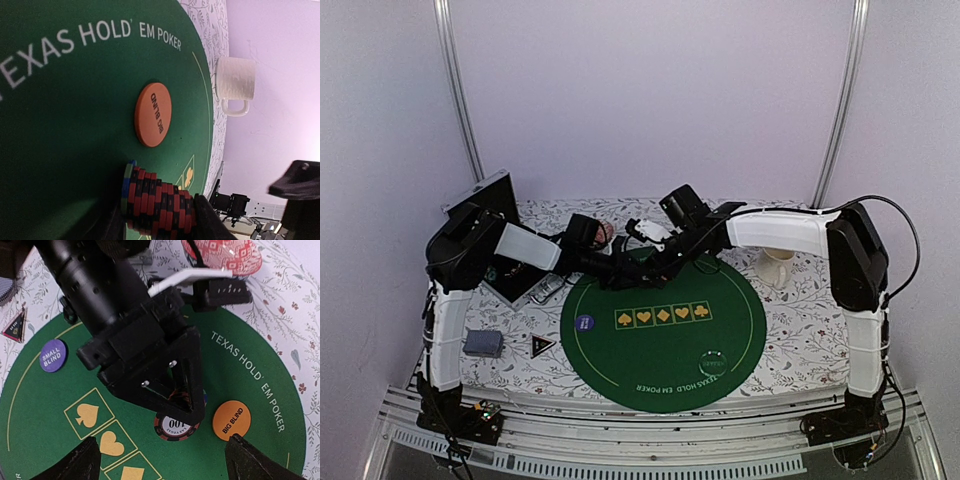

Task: Distribute texas hold em gaming equipment
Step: Pass from the left arm to the right

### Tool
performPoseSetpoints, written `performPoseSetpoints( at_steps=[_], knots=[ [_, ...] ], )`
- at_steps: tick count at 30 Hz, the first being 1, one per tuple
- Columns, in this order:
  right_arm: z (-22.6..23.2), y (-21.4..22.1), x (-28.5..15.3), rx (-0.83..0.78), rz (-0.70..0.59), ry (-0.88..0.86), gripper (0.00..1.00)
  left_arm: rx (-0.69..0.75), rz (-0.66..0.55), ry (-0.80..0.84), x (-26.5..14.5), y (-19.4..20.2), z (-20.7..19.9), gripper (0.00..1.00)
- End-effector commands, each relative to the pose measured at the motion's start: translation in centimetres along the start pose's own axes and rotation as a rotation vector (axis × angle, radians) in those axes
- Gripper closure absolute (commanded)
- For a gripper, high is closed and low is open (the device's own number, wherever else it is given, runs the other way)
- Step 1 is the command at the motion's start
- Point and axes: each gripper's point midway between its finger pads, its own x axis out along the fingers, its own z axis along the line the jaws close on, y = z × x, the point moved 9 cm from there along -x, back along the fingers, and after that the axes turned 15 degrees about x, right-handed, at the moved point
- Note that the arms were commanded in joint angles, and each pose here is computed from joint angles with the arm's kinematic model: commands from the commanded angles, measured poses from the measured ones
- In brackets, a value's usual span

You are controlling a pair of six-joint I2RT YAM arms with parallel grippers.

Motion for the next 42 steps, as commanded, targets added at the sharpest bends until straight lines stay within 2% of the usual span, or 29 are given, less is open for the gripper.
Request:
performPoseSetpoints(
  at_steps=[1,9,14,27,38,42],
  knots=[
    [-1.8,0.8,2.9,-0.001,0.045,-0.045,0.11,0.006,-0.014,-0.008,0.7,-0.4,0.0,1.0],
    [-3.3,0.9,6.3,-0.006,0.09,-0.031,0.12,-0.03,0.004,-0.023,1.4,0.1,1.3,0.97],
    [-3.5,0.9,6.8,-0.025,0.089,-0.041,0.22,-0.04,0.009,-0.028,1.5,0.3,1.7,0.96],
    [-5.4,2.9,10.1,-0.067,0.16,-0.037,0.32,-0.068,0.01,-0.016,1.8,0.2,2.7,0.93],
    [-5.3,2.3,10.1,-0.08,0.157,-0.054,0.63,-0.088,0.017,-0.024,1.8,0.5,3.6,0.92],
    [-5.1,2.1,9.6,-0.086,0.16,-0.058,0.75,-0.096,0.012,-0.033,1.4,0.6,3.9,0.89]
  ],
)
